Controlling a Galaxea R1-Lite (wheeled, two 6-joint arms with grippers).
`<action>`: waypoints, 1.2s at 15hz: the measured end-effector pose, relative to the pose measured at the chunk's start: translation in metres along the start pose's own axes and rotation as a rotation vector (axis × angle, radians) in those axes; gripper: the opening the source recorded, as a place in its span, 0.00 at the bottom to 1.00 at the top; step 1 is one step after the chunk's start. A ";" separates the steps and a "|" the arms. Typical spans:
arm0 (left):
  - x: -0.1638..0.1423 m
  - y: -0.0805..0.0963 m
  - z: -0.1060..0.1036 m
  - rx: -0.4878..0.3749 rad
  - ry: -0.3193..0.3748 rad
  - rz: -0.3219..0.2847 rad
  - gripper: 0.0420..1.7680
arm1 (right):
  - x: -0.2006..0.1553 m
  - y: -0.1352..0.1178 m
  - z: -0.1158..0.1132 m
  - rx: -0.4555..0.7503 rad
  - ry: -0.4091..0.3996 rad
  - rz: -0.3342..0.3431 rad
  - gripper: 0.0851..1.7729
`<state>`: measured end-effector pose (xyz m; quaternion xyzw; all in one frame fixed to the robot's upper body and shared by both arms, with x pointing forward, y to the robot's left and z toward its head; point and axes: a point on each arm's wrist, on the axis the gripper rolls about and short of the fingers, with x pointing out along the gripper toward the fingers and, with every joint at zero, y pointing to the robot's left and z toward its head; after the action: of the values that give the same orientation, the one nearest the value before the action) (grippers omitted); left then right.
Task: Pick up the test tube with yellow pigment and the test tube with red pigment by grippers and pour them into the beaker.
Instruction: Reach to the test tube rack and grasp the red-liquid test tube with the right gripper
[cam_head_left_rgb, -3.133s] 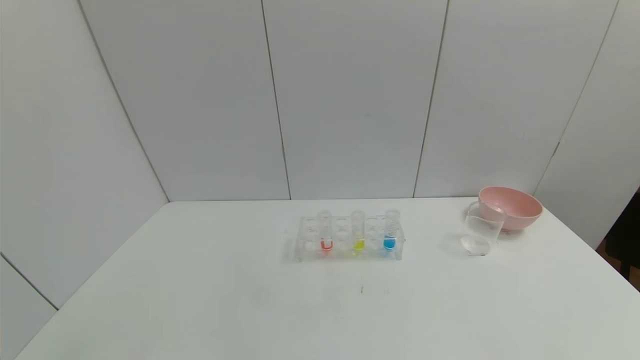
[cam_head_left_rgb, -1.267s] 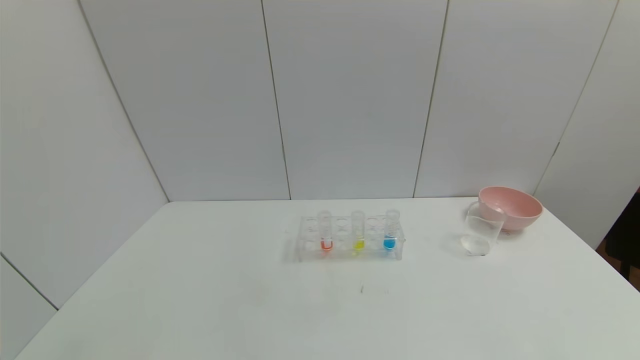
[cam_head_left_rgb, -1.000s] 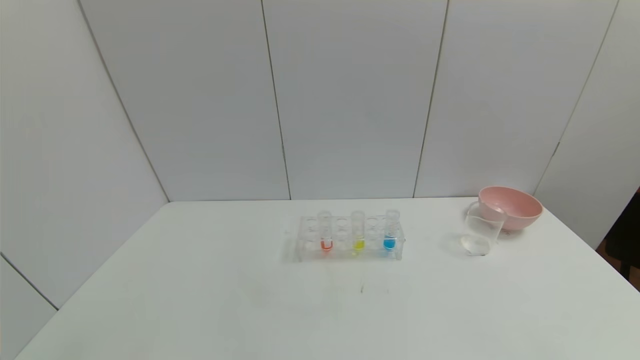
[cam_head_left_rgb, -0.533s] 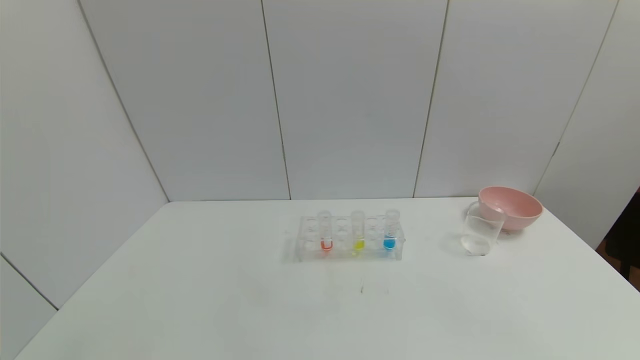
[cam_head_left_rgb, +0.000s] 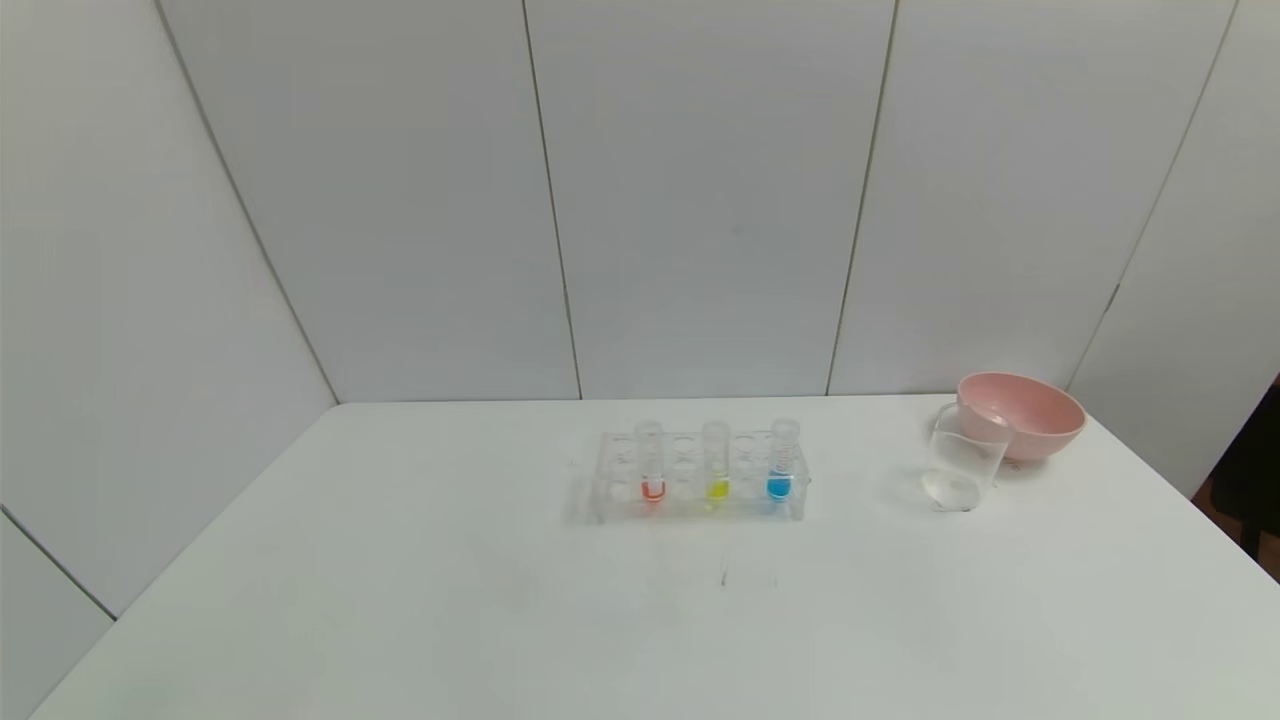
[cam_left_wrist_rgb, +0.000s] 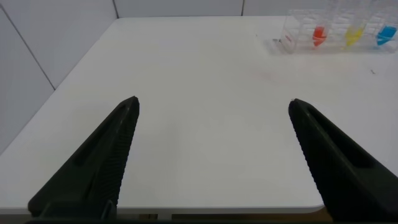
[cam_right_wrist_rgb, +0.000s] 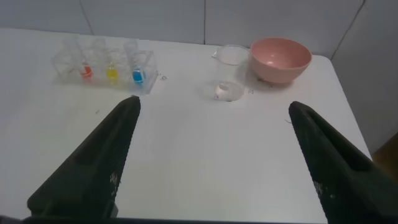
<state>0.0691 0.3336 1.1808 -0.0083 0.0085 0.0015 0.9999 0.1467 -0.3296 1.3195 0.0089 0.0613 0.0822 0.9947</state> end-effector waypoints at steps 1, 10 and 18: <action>0.000 0.000 0.000 0.000 0.000 0.000 0.97 | 0.009 0.001 0.006 -0.001 0.017 0.024 0.96; 0.000 0.000 0.000 0.000 0.000 0.000 0.97 | 0.081 0.033 0.036 -0.001 0.157 0.127 0.96; 0.000 0.000 0.000 0.000 0.000 0.000 0.97 | 0.114 0.107 0.028 0.025 0.230 0.153 0.96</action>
<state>0.0691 0.3336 1.1808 -0.0083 0.0085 0.0015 0.9999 0.2442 -0.2054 1.3370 0.0164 0.1751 0.1577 0.9717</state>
